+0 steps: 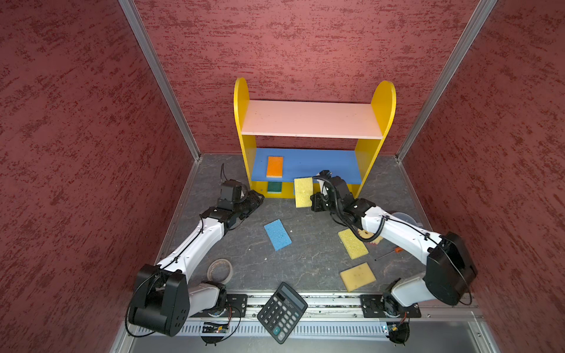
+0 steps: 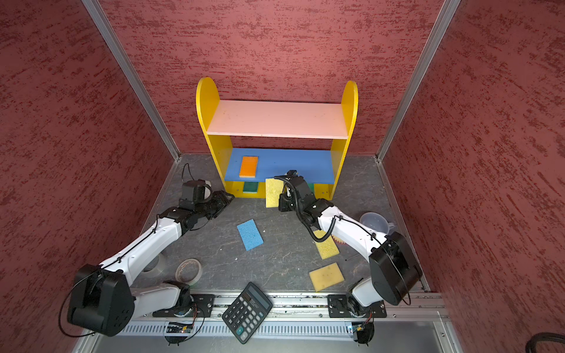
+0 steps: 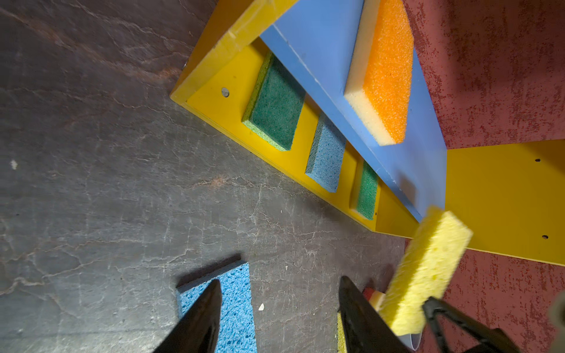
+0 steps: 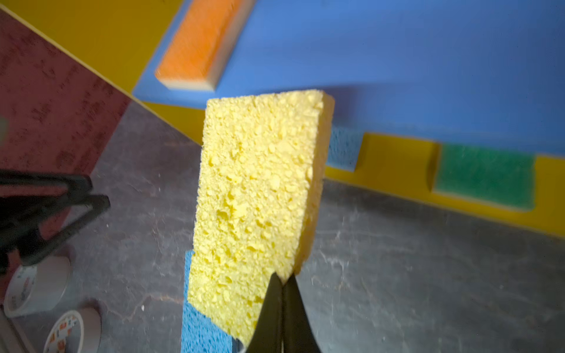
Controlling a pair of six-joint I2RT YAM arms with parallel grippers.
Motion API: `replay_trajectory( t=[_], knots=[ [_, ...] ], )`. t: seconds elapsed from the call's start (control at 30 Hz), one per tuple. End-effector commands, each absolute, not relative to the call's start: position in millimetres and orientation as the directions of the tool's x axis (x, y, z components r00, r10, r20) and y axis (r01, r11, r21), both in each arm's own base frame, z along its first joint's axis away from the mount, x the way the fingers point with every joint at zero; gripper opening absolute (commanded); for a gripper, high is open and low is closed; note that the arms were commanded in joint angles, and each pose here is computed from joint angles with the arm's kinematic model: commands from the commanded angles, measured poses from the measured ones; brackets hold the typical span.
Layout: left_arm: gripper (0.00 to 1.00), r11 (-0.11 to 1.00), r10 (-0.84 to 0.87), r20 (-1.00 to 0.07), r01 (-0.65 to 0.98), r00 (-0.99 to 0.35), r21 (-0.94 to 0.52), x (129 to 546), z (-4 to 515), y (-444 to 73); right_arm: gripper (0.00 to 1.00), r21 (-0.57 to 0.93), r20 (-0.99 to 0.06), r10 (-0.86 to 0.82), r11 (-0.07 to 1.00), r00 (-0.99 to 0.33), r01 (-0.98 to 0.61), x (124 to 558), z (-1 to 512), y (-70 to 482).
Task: Place and organize the cleaning sponges onto the shelf
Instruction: 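Lift the yellow sponge and carry it onto the shelf beside the orange sponge, then lower the yellow sponge flat onto the shelf and open the right gripper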
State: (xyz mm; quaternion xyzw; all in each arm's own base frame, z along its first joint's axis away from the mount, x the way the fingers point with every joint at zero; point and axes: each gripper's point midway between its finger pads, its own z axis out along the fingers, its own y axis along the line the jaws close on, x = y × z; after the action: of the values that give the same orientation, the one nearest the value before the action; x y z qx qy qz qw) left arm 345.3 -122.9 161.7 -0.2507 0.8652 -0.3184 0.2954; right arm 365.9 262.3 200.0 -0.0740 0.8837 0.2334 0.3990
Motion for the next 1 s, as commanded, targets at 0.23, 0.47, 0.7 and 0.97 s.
replay_trajectory(
  t=[0.23, 0.47, 0.7, 0.97],
  knots=[
    [0.61, 0.676, -0.639, -0.391, -0.242, -0.663, -0.696, 337.4, 175.1, -108.4, 0.0, 0.304, -0.786, 0.048, 0.898, -0.616, -0.318, 454.8, 222.5, 251.3],
    [0.62, 0.678, -0.648, -0.389, -0.262, -0.655, -0.687, 335.2, 171.4, -101.2, 0.0, 0.299, -0.771, 0.033, 0.901, -0.636, -0.315, 498.0, 212.4, 256.7],
    [0.62, 0.672, -0.657, -0.384, -0.273, -0.649, -0.688, 339.5, 169.9, -99.3, 0.0, 0.326, -0.742, 0.034, 0.891, -0.67, -0.316, 502.5, 196.8, 258.0],
    [0.62, 0.661, -0.662, -0.368, -0.278, -0.653, -0.697, 343.0, 166.8, -101.9, 0.0, 0.347, -0.718, 0.035, 0.884, -0.695, -0.313, 496.0, 191.0, 258.8]
  ],
)
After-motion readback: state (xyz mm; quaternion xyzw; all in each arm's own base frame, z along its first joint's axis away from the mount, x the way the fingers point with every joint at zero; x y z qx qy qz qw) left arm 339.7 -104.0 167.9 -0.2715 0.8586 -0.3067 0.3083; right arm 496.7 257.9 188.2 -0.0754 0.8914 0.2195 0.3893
